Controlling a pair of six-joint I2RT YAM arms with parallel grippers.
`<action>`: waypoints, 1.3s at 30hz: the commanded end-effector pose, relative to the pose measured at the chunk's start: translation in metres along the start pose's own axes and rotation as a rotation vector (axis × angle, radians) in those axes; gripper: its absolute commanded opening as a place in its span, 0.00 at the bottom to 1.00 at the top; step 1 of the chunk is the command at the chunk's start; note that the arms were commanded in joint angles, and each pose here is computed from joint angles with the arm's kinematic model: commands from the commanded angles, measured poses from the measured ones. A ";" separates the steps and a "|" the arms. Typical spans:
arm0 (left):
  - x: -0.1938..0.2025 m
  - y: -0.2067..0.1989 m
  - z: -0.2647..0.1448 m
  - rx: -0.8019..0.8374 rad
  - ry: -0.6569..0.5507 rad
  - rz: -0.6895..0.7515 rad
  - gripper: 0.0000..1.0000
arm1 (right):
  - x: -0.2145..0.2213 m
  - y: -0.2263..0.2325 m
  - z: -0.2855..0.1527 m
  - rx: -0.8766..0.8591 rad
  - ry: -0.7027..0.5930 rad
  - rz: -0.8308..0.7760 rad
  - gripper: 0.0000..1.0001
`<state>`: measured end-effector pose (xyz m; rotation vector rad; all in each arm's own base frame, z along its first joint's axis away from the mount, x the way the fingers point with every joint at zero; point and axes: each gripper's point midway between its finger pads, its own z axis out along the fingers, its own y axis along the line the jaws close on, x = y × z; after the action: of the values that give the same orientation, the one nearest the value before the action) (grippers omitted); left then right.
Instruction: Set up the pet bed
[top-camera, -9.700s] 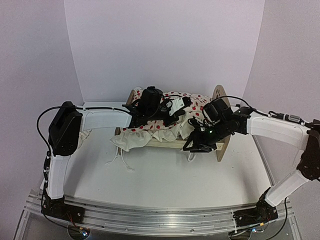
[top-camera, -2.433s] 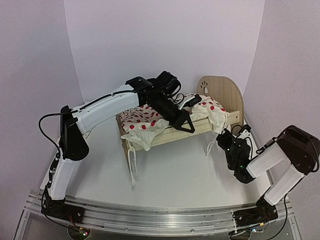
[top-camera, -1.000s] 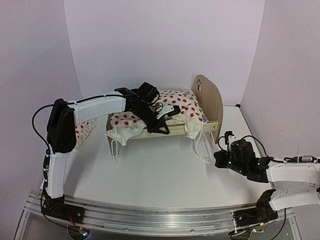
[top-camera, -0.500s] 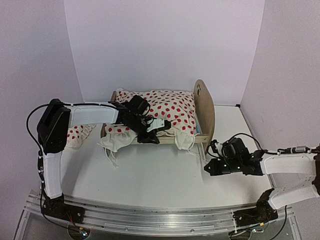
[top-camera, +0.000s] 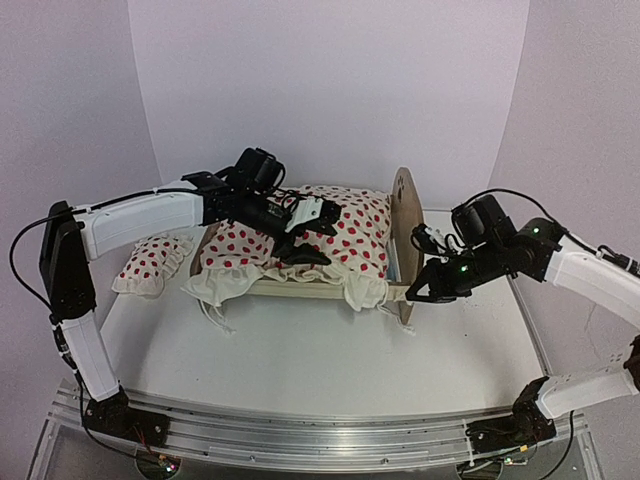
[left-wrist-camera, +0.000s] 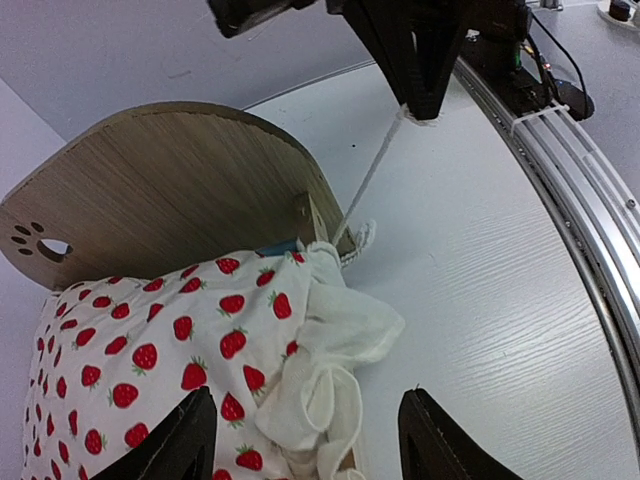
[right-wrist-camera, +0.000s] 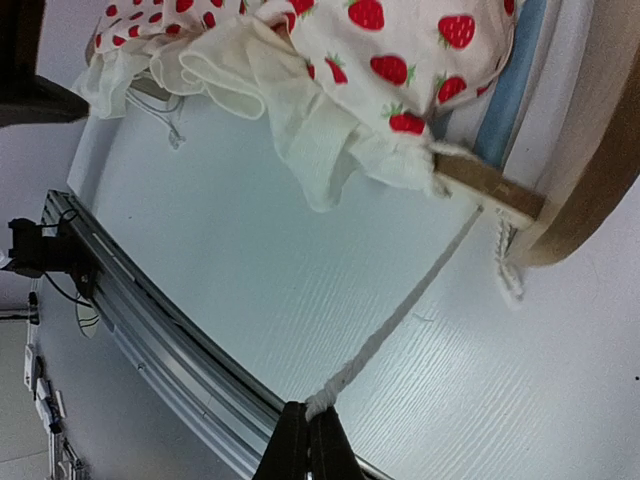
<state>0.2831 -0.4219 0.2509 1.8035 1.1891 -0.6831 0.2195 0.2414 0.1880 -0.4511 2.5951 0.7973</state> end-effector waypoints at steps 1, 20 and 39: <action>-0.040 -0.024 0.006 0.066 -0.083 0.014 0.62 | 0.007 0.043 -0.028 -0.156 0.095 -0.058 0.00; 0.026 -0.122 0.140 0.055 0.063 -0.026 0.45 | 0.064 -0.025 0.026 0.057 0.230 0.069 0.00; 0.089 -0.107 0.152 -0.353 0.077 -0.694 0.66 | 0.071 -0.010 0.014 -0.071 0.135 0.057 0.00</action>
<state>0.1890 -0.4770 0.0553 1.3287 1.8787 -0.7549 0.1736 0.2323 0.1395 -0.5136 2.7069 0.8661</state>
